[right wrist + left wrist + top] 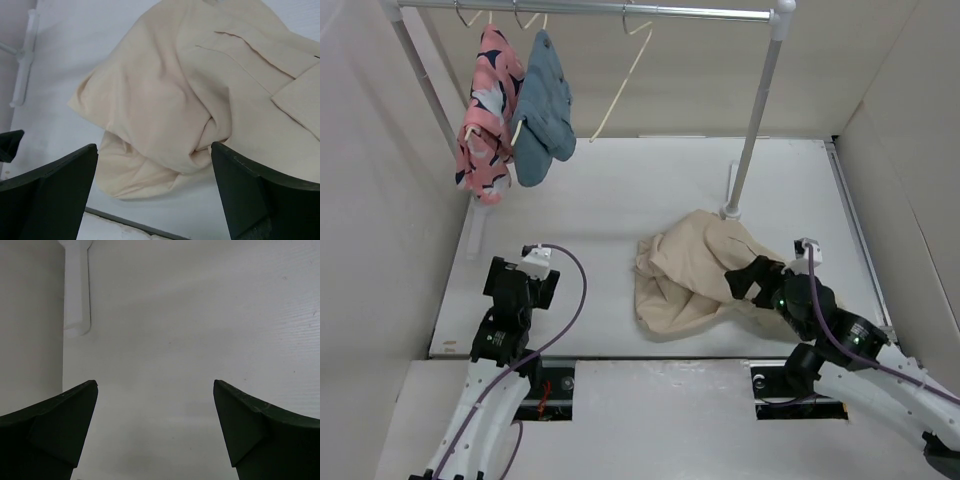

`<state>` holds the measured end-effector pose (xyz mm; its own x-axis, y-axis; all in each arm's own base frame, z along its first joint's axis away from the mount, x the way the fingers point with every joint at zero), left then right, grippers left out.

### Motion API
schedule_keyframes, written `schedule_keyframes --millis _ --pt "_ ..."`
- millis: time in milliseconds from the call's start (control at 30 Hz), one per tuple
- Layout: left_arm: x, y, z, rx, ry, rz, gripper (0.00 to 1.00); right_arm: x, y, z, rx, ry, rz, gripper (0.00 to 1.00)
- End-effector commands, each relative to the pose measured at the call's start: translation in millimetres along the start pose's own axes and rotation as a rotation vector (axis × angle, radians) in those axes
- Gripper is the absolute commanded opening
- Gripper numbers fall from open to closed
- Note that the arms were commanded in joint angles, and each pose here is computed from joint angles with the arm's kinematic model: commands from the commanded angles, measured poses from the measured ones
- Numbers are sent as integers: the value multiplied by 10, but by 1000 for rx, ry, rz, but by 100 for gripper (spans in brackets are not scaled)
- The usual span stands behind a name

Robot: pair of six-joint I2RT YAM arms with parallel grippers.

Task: Place the trousers on the hanger
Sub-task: Flatten out the trousers at the center of the board.

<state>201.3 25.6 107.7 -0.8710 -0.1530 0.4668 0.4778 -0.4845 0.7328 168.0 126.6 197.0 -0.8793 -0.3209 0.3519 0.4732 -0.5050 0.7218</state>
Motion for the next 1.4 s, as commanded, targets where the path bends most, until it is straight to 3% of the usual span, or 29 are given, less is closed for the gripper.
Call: schedule_keyframes --millis 0,167,233,433,533,567,600,733,800,900,967,1033,1067,1133,1167,1200,1267,1333,1367 --pt "50 230 191 98 88 -71 100 -44 192 52 -34 -79 -56 100" --pt "38 310 251 6 94 -91 100 -369 140 -41 64 -358 -9 100" --pt "66 394 278 15 85 -99 100 -707 -131 -119 188 -507 109 100" --pt "83 581 259 63 28 -108 100 -1336 -750 -153 413 -515 394 98" --pt "123 646 274 74 18 -120 100 -1554 -875 32 428 -482 441 52" --pt "136 656 284 76 21 -128 100 -1675 -1016 203 474 -440 467 15" --pt "137 656 284 76 21 -128 100 -1674 -1012 198 495 -435 473 0" --pt "166 685 336 92 46 -136 100 -1692 -1317 1313 715 -87 461 0" --pt "207 747 413 110 74 -147 100 -1460 -1438 2014 829 152 421 0" --pt "252 820 482 118 95 -164 100 -1254 -1348 2650 745 406 385 0" --pt "275 860 509 122 99 -175 100 -1167 -1328 2852 711 523 370 0" --pt "289 911 496 111 79 -194 100 -1190 -1332 2835 705 532 378 0" --pt "286 911 435 93 40 -198 100 -1271 -1301 2773 697 494 381 9" --pt "288 899 350 42 -22 -190 100 -1446 -1345 2469 681 349 467 70" --pt "276 890 245 -53 -96 -197 100 -1462 -1337 2359 670 307 494 85" --pt "304 907 209 -103 -135 -207 100 -1465 -1336 2264 654 266 520 95" --pt "306 828 62 -201 -256 -151 100 -1358 -1188 2063 542 215 515 100" --pt "302 804 -51 -311 -366 -128 100 -1292 -1094 1709 435 129 510 100" --pt "260 731 -90 -344 -413 -60 100 -1128 -867 1722 290 104 466 100"
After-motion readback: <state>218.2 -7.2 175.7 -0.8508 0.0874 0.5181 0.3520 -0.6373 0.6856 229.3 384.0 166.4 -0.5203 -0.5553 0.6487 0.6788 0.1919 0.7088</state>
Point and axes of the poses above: each gripper's point midway between its finger pads, its own x axis back along the fingers, its own z axis along the line the jaws close on, y = z × x, the point moved 2 cm from there along x, back along the fingers, and after that the axes turned 5 degrees about -x, right-handed, at the moved point
